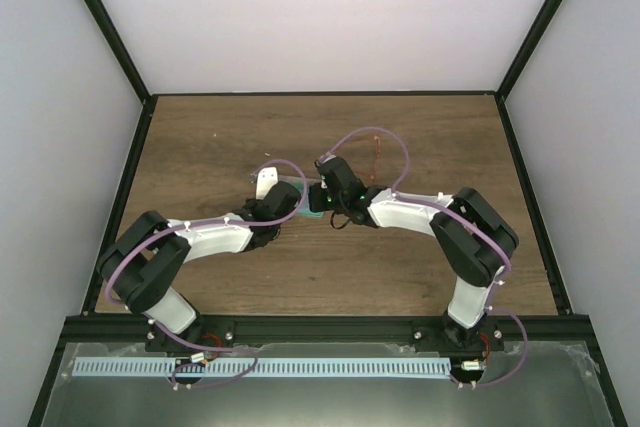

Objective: Organize the sunglasses
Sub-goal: Place the glasses cleaning cloth in the sunglasses case, then move the sunglasses case to the center of the board.

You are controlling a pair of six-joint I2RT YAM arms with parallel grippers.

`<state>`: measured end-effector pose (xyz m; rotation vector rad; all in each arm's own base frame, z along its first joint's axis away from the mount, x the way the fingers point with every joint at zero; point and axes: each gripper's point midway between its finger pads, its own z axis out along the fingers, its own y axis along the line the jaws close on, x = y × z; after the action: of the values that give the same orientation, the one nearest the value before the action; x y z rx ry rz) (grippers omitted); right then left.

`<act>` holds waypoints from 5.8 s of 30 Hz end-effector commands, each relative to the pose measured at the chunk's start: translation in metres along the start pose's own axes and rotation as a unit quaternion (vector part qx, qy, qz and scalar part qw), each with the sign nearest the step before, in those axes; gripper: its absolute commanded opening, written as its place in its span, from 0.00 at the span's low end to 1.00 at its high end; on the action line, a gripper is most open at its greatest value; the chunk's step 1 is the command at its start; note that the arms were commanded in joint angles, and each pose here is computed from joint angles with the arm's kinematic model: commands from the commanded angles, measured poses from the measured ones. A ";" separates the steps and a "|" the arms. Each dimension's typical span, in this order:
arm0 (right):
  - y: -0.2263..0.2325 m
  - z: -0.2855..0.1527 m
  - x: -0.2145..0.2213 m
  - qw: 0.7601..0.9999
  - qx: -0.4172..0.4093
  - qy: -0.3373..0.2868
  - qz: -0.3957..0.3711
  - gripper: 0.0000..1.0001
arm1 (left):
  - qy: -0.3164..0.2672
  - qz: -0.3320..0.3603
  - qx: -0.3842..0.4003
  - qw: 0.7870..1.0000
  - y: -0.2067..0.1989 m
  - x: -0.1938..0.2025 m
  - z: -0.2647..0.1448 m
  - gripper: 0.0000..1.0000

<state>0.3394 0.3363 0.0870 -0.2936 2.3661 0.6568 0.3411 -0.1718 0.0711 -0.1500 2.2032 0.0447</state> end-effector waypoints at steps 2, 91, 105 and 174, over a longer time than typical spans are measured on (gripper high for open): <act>0.007 -0.008 -0.011 1.000 -0.003 -0.019 -0.011 0.01 | -0.021 -0.005 -0.009 1.000 -0.003 -0.015 0.002 0.04; -0.013 -0.003 0.016 1.000 0.015 -0.010 -0.007 0.23 | -0.002 0.000 -0.058 0.998 0.017 -0.010 0.013 0.23; -0.035 -0.014 0.021 0.999 0.038 -0.027 0.005 0.22 | 0.021 -0.026 -0.148 0.988 0.066 0.012 0.050 0.26; 0.017 -0.007 -0.001 0.977 -0.212 -0.012 -0.028 0.26 | 0.033 -0.159 0.042 0.986 0.074 0.035 0.021 0.25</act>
<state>0.3403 0.3109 0.1016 -0.4078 2.1745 1.0379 0.3308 -0.1161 0.0252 -0.3905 2.2579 -0.3034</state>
